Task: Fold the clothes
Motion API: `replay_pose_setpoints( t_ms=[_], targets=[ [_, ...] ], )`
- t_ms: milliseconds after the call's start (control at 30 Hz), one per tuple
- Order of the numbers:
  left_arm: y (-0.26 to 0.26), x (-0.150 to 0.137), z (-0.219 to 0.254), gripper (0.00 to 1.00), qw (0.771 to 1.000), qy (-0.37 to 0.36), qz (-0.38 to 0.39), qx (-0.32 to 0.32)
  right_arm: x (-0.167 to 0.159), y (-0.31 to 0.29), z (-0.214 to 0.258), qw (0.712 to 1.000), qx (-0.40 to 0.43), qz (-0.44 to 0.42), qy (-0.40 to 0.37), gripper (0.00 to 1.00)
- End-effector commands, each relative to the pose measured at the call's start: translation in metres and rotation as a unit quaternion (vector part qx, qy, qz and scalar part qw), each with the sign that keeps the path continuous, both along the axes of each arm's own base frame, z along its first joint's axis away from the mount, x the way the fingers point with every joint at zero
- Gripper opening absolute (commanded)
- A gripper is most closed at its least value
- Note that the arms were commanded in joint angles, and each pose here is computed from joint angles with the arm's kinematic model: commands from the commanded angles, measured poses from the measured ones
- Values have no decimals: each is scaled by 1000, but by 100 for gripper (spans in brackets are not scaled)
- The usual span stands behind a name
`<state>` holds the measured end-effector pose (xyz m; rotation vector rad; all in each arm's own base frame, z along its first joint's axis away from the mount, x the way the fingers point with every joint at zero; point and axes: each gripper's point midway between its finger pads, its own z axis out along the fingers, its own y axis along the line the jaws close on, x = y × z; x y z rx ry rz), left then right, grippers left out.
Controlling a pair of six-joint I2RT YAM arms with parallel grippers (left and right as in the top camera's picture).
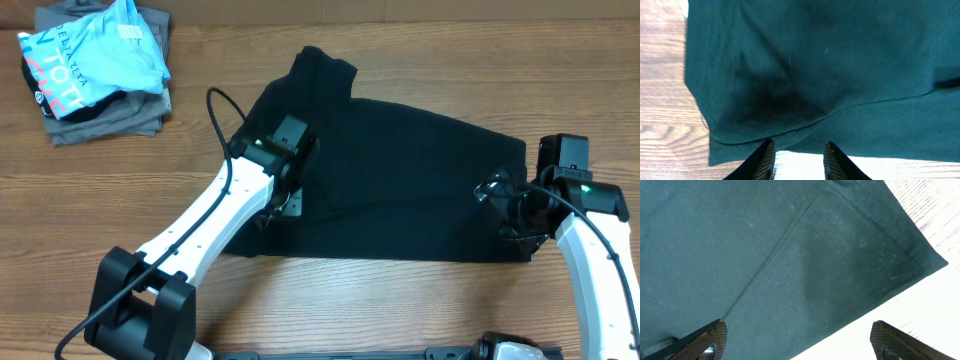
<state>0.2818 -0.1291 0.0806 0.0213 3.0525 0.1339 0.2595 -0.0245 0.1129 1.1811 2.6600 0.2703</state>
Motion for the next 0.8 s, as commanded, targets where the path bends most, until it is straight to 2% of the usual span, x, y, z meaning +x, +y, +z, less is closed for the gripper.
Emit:
replay_pose_setpoints(
  t_ms=[0,133,233,467,767],
  targets=[
    [16,4,-2,42,1000,-9,16,11,2,0,0,1000,1,11,-7,95],
    [35,20,-1,66,999,-25,16,17,0,0,-7,1000,0,14,-2,95],
    [50,27,-4,71,999,-22,27,12,-1,0,-7,1000,0,14,-1,95],
    [50,35,-14,76,996,7,-5,-88,2,-1,-7,1000,-1,14,-7,95],
    [49,30,-34,76,994,46,-15,-100,4,-1,-6,1000,-2,14,-10,95]
  ],
)
